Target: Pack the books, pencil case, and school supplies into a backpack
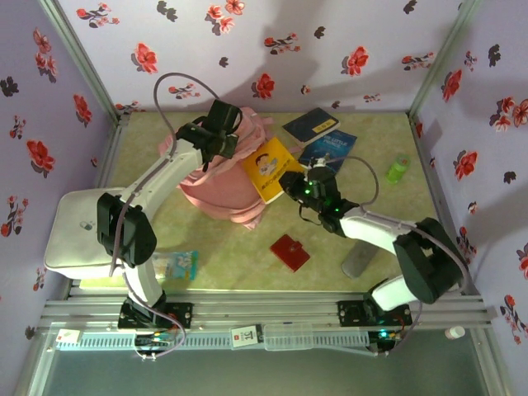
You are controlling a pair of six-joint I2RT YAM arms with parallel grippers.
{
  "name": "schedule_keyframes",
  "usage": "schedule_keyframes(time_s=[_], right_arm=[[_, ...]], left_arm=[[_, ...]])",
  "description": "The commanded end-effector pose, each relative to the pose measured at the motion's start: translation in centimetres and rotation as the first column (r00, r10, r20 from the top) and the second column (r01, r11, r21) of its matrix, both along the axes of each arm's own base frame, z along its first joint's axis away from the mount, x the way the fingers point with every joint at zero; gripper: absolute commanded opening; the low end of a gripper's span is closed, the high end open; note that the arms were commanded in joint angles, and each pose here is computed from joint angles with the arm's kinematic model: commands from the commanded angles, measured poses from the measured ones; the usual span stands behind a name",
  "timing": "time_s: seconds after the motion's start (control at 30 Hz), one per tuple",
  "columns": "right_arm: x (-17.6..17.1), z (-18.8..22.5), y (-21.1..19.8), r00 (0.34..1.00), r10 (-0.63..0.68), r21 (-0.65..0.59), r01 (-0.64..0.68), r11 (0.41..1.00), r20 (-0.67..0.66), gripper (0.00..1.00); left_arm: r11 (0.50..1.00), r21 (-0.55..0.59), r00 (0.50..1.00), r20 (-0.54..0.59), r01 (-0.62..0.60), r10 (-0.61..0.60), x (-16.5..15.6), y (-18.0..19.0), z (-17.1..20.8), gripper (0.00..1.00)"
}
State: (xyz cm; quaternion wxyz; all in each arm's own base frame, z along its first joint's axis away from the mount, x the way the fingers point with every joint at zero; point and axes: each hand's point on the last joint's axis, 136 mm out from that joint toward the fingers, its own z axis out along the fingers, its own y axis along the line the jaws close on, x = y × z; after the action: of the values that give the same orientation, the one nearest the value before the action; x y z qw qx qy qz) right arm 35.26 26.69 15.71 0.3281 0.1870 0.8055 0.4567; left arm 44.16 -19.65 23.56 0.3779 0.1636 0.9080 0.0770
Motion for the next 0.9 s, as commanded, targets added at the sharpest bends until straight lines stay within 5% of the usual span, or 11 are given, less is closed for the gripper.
schedule_keyframes(time_s=[0.0, 0.3, 0.47, 0.87], right_arm=[[1.0, 4.4, 3.5, 0.993, 0.062, 0.169, -0.078, 0.982, 0.096, 0.06], [3.6, 5.4, 8.2, 0.987, 0.113, 0.253, -0.138, 0.958, 0.110, 0.06], [6.4, 1.8, 8.7, 0.999, 0.038, 0.167, -0.041, 0.985, 0.018, 0.06], [10.4, -1.9, 12.8, 0.997, -0.012, 0.190, 0.026, 0.981, -0.075, 0.08]], left_arm=[[0.987, -0.158, 0.977, 0.205, -0.031, 0.063, 1.1, -0.5, 7.8, 0.00], [0.981, -0.192, 0.980, 0.191, -0.015, 0.052, -0.1, -0.6, 9.0, 0.00], [0.970, -0.242, 0.986, 0.160, -0.002, 0.042, -0.6, -1.4, 8.7, 0.00], [0.958, -0.287, 0.991, 0.121, -0.014, 0.051, -0.7, -1.9, 8.0, 0.00]])
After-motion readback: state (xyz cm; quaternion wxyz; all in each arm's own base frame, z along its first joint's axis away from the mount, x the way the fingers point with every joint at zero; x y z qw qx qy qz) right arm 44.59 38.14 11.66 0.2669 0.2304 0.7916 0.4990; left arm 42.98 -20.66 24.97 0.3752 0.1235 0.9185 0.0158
